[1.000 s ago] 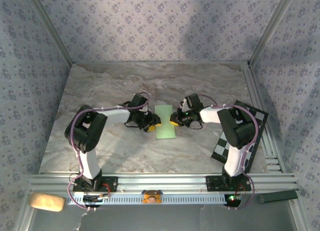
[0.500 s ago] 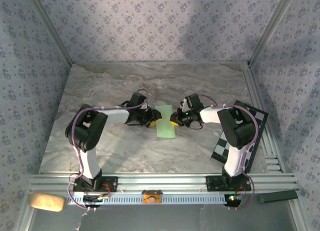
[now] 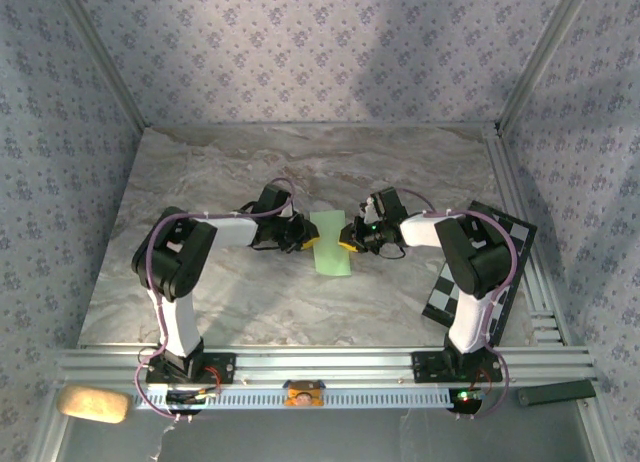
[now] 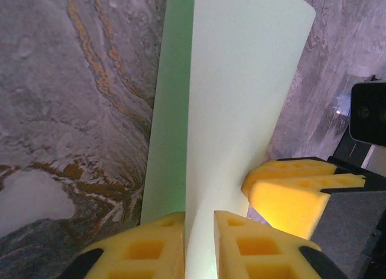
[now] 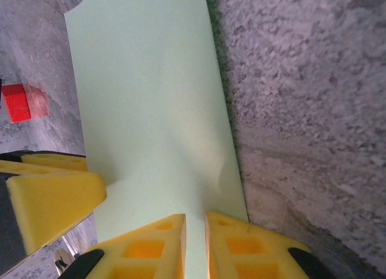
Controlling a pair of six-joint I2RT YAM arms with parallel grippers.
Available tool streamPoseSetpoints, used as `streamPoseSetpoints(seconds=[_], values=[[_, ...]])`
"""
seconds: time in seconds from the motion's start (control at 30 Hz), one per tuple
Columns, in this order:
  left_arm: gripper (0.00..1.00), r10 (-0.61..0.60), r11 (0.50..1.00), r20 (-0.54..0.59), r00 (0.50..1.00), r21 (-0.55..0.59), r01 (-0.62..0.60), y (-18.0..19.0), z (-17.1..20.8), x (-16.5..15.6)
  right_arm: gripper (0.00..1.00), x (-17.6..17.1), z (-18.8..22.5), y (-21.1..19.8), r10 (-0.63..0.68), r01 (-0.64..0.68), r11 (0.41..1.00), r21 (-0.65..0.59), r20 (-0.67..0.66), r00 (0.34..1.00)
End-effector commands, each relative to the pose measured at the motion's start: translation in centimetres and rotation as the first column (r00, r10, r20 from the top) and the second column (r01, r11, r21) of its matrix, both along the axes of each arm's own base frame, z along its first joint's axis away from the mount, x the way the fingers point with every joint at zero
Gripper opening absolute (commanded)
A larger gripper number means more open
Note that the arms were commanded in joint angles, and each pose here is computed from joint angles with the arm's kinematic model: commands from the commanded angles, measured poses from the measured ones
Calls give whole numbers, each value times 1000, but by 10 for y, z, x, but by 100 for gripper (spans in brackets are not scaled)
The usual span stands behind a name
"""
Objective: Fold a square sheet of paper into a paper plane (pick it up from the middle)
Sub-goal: Third fold the triangle at the center of the table.
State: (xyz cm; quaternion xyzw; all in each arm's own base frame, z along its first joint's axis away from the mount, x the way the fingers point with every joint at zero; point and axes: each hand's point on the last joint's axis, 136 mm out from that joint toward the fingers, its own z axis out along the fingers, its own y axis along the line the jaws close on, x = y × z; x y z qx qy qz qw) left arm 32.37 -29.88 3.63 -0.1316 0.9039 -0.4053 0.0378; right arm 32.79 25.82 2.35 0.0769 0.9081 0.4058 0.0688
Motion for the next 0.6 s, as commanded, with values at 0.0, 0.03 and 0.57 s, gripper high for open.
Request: streamPoseSetpoints(seconds=[0.0, 0.03, 0.57], values=[[11, 5, 1000, 3, 1000, -3, -5, 2, 5, 1, 18, -23, -18, -5, 3, -7, 999, -47, -81, 997], [10, 9, 1000, 3, 1000, 0, -9, 3, 5, 0, 18, -21, -14, -5, 6, -9, 999, -44, -69, 998], [9, 40, 999, -58, 997, -23, -42, 6, 19, -17, 41, -36, 72, -20, 181, -110, 974, -196, 394, 901]])
